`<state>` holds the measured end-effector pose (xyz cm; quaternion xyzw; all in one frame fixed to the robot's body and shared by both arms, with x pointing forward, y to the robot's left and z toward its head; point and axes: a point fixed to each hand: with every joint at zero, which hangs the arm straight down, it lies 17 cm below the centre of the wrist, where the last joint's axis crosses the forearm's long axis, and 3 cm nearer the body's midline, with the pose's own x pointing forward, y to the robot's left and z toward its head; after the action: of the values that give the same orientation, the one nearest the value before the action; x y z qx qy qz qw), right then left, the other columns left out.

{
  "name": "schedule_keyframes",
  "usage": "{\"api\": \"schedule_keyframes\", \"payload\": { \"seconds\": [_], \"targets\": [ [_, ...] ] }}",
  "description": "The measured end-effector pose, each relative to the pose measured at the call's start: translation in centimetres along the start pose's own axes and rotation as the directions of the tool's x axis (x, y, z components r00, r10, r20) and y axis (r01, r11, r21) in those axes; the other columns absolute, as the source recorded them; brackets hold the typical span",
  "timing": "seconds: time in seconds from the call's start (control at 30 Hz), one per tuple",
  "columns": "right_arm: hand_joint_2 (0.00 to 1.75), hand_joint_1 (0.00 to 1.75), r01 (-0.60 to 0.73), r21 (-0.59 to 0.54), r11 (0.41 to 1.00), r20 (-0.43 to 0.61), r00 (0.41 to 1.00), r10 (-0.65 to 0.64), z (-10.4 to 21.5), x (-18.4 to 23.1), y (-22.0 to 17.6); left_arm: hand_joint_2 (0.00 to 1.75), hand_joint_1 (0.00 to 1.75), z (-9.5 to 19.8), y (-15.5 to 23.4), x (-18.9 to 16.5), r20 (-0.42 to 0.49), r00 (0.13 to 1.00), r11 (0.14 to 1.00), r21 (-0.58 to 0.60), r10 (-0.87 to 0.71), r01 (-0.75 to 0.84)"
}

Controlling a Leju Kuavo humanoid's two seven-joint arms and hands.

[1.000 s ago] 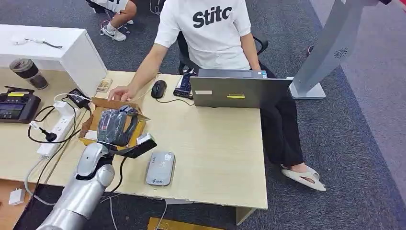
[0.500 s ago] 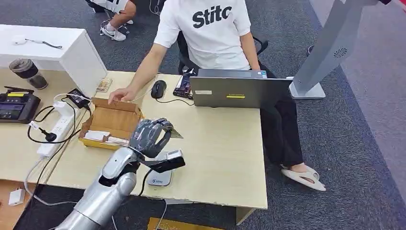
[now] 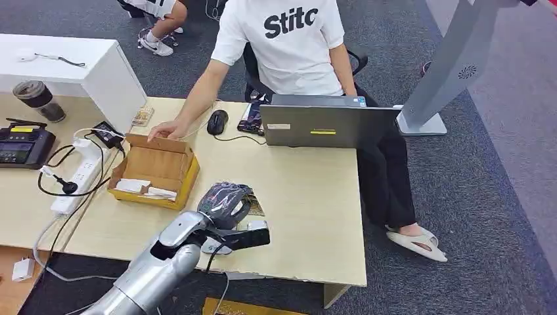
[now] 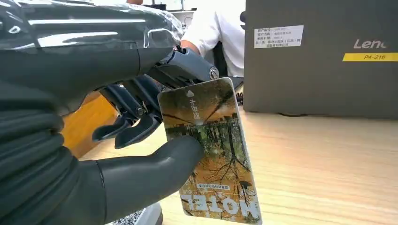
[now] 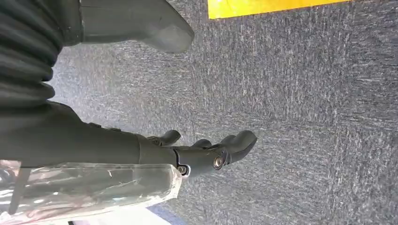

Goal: Pass the card to the sensor for recognition and then transmit it.

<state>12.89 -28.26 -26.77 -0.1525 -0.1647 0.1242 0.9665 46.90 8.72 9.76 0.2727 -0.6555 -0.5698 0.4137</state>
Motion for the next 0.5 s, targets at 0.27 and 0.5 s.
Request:
{"api": "schedule_keyframes", "payload": {
  "seconds": [0.27, 0.5],
  "targets": [
    [1.75, 0.0, 0.004, 0.0, 1.0, -0.004, 1.0, -0.004, 0.0, -0.2, 0.1, 1.75, 1.75, -0.1, -0.1, -0.4, -0.019, 0.999, 1.0, -0.012, -0.026, 0.025],
    [1.75, 0.0, 0.012, -0.004, 1.0, -0.014, 1.0, -0.013, 0.2, -0.9, 0.1, 1.75, 1.75, -0.2, 0.9, -2.3, -0.067, 0.993, 0.995, 0.003, -0.099, 0.1]
  ]
}}
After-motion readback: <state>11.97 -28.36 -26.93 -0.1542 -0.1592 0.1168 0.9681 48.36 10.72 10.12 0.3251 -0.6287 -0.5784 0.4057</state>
